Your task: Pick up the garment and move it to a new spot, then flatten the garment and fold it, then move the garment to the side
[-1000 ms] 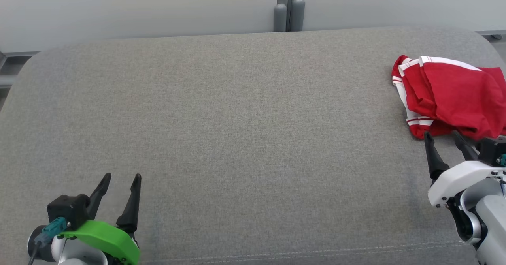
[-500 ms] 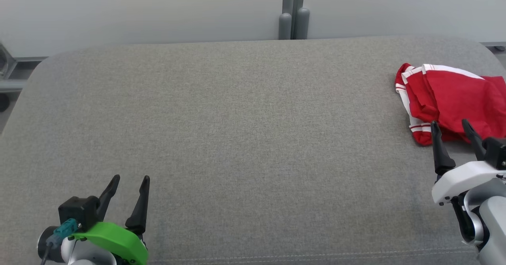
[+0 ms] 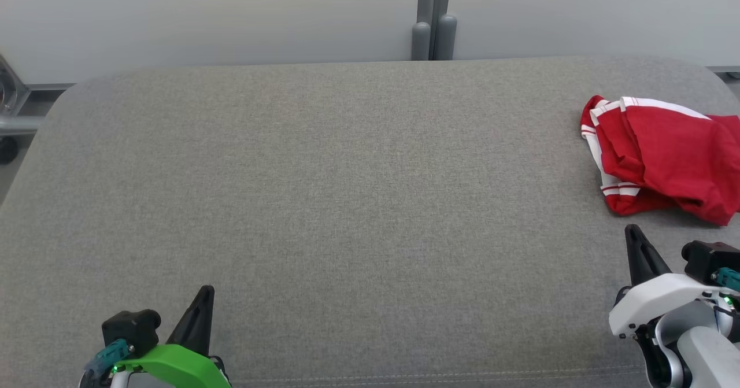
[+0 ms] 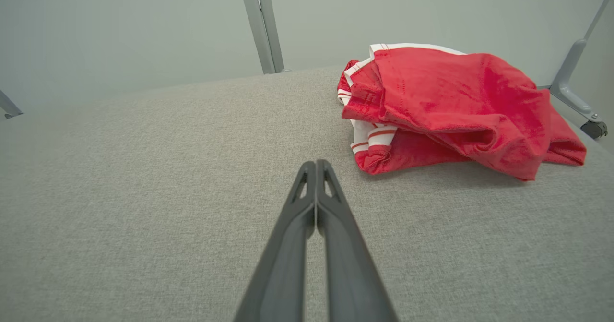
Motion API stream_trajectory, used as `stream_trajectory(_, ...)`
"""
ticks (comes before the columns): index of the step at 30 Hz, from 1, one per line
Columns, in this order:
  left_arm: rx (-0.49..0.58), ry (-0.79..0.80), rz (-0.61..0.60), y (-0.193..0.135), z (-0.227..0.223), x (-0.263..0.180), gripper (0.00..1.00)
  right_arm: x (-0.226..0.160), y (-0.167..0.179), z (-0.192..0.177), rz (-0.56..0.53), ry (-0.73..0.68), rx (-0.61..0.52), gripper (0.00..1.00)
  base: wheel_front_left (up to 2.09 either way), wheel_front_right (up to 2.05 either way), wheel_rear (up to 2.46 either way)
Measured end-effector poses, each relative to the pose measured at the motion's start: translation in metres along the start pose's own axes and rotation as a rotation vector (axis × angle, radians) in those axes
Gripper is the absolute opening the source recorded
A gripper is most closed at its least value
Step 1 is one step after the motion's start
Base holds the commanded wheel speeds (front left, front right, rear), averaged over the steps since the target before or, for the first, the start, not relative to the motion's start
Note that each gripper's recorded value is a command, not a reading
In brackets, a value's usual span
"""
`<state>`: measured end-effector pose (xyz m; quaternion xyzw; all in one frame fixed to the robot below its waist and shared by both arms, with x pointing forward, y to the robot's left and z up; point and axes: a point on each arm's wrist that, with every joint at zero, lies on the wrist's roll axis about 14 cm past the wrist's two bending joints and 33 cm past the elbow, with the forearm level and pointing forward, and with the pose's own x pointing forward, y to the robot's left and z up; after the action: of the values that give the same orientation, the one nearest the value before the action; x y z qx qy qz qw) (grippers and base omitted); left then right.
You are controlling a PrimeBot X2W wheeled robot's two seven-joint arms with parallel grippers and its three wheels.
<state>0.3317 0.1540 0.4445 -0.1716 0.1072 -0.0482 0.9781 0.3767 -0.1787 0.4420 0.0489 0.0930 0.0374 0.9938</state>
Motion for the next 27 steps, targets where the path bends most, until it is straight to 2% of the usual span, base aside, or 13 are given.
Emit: stream_trajectory(27, -0.347, 0.007, 0.042, 0.005, 0.011, 0.014, 0.0, -0.001, -0.01, 0.0, -0.081, 0.037, 0.43, 0.0, 0.0, 0.0, 0.0)
